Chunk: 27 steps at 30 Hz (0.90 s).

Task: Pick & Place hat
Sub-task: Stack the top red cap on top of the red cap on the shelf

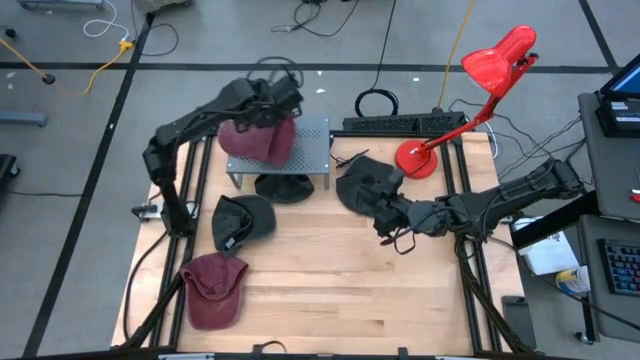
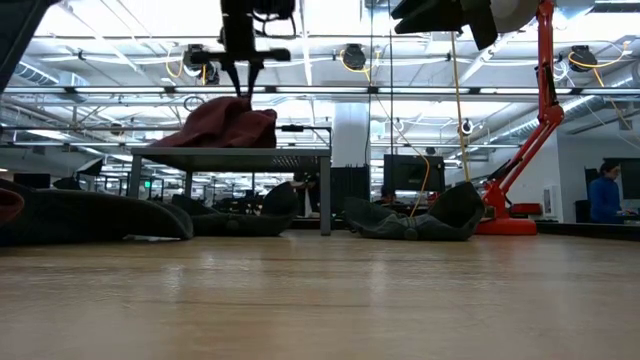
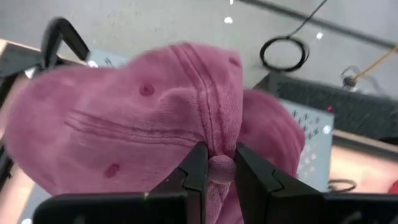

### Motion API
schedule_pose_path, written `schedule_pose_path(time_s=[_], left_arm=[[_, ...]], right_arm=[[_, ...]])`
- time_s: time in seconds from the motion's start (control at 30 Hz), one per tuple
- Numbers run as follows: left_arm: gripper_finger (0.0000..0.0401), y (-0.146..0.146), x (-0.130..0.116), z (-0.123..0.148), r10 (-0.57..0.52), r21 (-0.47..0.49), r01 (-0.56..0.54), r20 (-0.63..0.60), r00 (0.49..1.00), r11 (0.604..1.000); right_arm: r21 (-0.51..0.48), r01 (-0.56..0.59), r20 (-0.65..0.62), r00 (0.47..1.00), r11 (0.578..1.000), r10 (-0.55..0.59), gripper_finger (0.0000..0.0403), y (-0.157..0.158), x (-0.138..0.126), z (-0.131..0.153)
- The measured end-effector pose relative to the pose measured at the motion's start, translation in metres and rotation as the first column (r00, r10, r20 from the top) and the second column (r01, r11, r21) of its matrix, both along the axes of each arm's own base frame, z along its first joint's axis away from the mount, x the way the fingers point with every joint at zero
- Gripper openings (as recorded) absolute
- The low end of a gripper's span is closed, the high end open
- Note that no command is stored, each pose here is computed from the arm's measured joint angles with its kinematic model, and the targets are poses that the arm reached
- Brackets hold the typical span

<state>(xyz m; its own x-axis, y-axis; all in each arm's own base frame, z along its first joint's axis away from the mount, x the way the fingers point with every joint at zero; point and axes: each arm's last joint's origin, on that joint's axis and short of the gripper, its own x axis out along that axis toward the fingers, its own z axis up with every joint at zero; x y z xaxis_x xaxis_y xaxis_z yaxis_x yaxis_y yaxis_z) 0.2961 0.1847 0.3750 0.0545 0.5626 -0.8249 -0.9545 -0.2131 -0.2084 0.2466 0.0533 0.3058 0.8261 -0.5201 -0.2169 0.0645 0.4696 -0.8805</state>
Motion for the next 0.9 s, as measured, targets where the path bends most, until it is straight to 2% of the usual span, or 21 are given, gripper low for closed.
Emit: schedule_pose_path(time_s=[0.17, 0.23, 0.37, 0.53, 0.73, 0.9], left_arm=[[0.0052, 0.003, 0.017, -0.020, -0.056, -0.060, 0.053, -0.038, 0.998, 0.997], [0.0063, 0.004, 0.021, -0.025, -0.067, -0.083, 0.063, -0.041, 0.997, 0.995], [0.0129, 0.006, 0.025, -0.031, -0.086, -0.130, 0.082, -0.027, 0.996, 0.988], [0.0216, 0.006, 0.023, -0.030, -0.075, -0.146, 0.074, -0.003, 0.997, 0.986], [0.0305, 0.003, 0.013, -0.011, -0.087, -0.118, 0.094, 0.065, 0.994, 0.989], [0.0350, -0.005, -0.002, 0.010, -0.108, -0.082, 0.118, 0.114, 0.988, 0.990]], right_arm=[[0.001, 0.000, 0.000, 1.000, 1.000, 0.000, 0.0130, 0.000, 0.000, 0.000], [0.001, 0.000, 0.000, 1.000, 1.000, 0.000, 0.0130, 0.000, 0.000, 0.000], [0.001, 0.001, 0.000, 1.000, 1.000, -0.001, 0.0130, 0.000, 0.000, 0.000], [0.001, 0.001, 0.000, 1.000, 1.000, -0.001, 0.0130, 0.000, 0.000, 0.000], [0.001, 0.000, 0.000, 1.000, 1.000, 0.000, 0.0130, 0.000, 0.000, 0.000], [0.018, 0.005, 0.011, 1.000, 1.000, -0.005, 0.0130, 0.000, 0.000, 0.000]])
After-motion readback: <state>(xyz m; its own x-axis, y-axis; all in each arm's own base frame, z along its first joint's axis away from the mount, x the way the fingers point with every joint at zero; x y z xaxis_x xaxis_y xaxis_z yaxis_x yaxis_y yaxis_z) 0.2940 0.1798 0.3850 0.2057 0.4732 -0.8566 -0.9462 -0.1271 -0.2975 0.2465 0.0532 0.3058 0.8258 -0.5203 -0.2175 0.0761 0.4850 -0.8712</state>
